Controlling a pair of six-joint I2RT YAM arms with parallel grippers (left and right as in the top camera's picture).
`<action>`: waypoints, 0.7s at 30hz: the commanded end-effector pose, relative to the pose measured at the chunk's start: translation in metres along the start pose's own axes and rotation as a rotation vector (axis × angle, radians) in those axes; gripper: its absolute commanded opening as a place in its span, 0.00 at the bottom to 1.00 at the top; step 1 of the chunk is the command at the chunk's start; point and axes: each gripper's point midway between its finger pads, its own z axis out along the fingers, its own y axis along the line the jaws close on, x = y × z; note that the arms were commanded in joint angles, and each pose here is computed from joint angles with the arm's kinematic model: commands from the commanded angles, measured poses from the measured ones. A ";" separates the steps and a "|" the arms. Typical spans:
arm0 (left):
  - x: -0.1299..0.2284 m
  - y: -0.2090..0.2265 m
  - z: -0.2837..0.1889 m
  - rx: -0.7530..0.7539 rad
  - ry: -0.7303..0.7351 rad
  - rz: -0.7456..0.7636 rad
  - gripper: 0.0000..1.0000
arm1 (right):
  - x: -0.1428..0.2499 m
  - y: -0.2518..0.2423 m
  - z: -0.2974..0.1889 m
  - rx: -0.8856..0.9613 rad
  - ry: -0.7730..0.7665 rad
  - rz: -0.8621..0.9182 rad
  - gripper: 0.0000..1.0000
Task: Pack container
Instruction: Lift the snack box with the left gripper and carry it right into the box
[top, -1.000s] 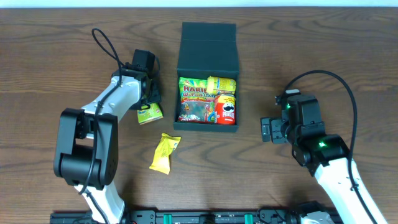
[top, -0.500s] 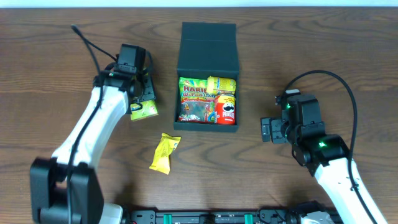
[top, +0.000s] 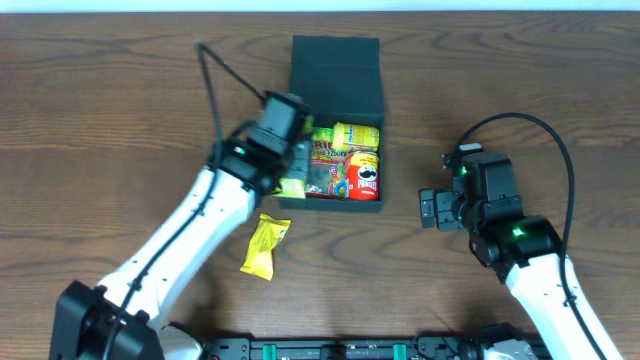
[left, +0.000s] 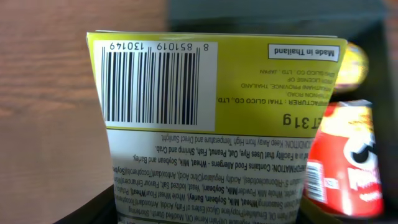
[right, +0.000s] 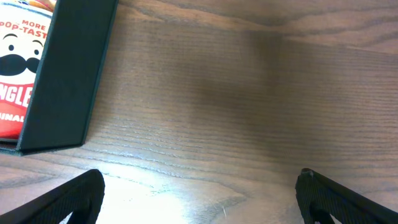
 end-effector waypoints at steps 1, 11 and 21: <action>-0.003 -0.003 -0.004 -0.070 -0.049 0.030 0.64 | 0.001 -0.003 0.001 0.014 0.003 -0.007 0.99; -0.013 -0.013 0.006 -0.084 -0.103 0.007 0.65 | 0.001 -0.003 0.001 0.014 0.003 -0.007 0.99; -0.006 -0.022 0.048 -0.089 -0.069 -0.008 0.65 | 0.001 -0.003 0.001 0.013 0.003 -0.007 0.99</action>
